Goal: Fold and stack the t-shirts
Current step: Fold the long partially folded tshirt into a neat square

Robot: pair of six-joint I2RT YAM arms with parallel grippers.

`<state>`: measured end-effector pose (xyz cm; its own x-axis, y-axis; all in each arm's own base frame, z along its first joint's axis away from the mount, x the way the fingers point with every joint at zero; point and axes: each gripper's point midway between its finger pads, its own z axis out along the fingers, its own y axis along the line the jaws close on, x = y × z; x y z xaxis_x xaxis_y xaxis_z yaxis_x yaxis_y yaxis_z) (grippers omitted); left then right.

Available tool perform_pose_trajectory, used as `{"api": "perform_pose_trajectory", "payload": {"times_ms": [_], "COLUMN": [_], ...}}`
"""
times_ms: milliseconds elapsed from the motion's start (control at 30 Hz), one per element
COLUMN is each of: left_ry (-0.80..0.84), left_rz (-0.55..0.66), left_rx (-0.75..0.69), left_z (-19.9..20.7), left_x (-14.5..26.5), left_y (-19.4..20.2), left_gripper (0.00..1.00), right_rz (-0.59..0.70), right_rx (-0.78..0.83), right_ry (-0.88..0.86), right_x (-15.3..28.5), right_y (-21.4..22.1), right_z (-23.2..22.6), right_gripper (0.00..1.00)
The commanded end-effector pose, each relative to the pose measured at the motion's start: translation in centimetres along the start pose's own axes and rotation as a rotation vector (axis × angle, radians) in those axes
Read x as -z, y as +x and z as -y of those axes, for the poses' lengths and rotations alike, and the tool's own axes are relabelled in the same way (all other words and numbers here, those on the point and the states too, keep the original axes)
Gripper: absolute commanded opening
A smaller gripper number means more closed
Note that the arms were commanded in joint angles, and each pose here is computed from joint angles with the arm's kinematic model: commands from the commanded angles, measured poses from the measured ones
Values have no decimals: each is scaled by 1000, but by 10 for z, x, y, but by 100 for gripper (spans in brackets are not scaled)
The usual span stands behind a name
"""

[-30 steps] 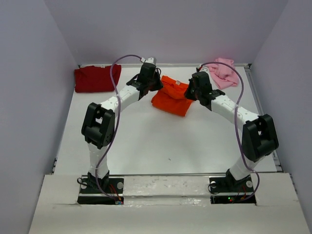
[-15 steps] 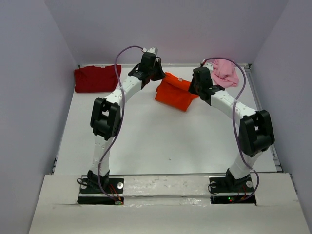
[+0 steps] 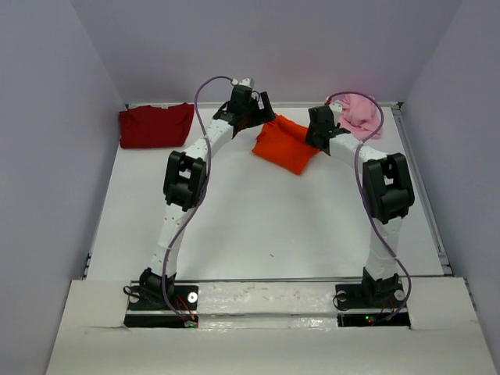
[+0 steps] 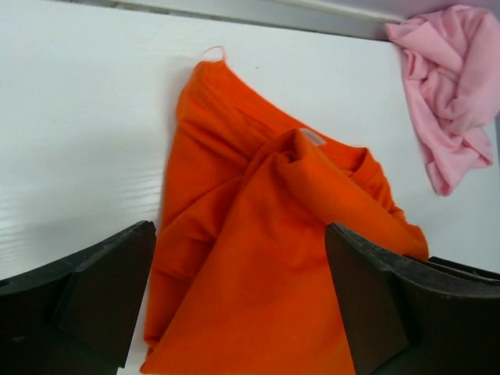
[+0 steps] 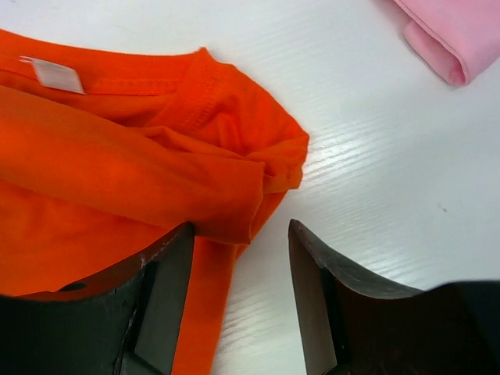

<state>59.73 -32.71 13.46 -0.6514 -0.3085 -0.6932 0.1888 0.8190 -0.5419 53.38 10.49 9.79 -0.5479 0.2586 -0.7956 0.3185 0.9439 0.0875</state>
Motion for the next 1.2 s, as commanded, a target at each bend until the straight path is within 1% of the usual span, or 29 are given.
{"api": "perform_pose_trajectory", "payload": {"times_ms": [0, 133, 167, 200, 233, 267, 367, 400, 433, 500, 533, 567, 633, 667, 700, 733, 767, 900, 1000, 1167], "left_ry": [12, 29, 35, 52, 40, 46, 10, 4, -33, -49, -44, -79, -74, -87, -114, -130, -159, -186, -202, -212], "left_rz": [73, 100, 83, 109, 114, 137, 138, 128, 93, 75, 117, 83, 124, 176, 203, 226, 272, 345, 376, 372], "left_rx": [-16, -16, -15, -14, -23, -40, -75, -87, -107, -125, -145, -138, -138, -136, -133, -135, -137, -146, -150, -142], "left_z": [4, 19, 21, 33, 35, 46, 52, 52, 46, 45, 52, 36, 34, 32, 25, 20, 14, 9, 7, 1], "left_x": [18, 44, 49, 66, 74, 90, 119, 126, 134, 156, 182, 184, 203, 213, 231, 240, 256, 285, 293, 294], "left_y": [-27, -37, -33, -47, -49, -60, -72, -72, -66, -61, -72, -52, -50, -57, -54, -55, -57, -62, -66, -68], "left_gripper": [99, 99, 99, 99, 99, 99, 99, 99, 99, 99, 99, 99, 99, 99, 99, 99, 99, 99, 99, 99], "right_rz": [80, 85, 82, 76, 64, 61, 27, 7, -4, -25, -44, -54, -81, -120, -125, -134, -149, -183, -195, -203], "right_rx": [-5, 8, 33, 46, 72, 78, 100, 103, 101, 100, 104, 104, 102, 106, 102, 98, 96, 83, 73, 75], "right_ry": [47, -37, -86, -105, -169, -190, -279, -299, -339, -371, -393, -406, -428, -460, -476, -481, -488, -516, -506, -516], "right_x": [5, 20, 26, 27, 32, 33, 41, 42, 44, 44, 42, 39, 33, 26, 25, 22, 17, 10, 8, 4], "right_y": [-34, -43, -46, -45, -45, -46, -48, -46, -48, -45, -43, -40, -34, -20, -21, -17, -10, 0, 4, 7], "right_z": [6, -5, -12, -14, -24, -28, -45, -49, -58, -65, -71, -74, -82, -88, -92, -94, -96, -104, -102, -105], "right_gripper": [57, 57, 57, 57, 57, 57, 57, 57, 56, 56, 56, 56, 55, 55, 54, 54, 54, 54, 53, 53]}}
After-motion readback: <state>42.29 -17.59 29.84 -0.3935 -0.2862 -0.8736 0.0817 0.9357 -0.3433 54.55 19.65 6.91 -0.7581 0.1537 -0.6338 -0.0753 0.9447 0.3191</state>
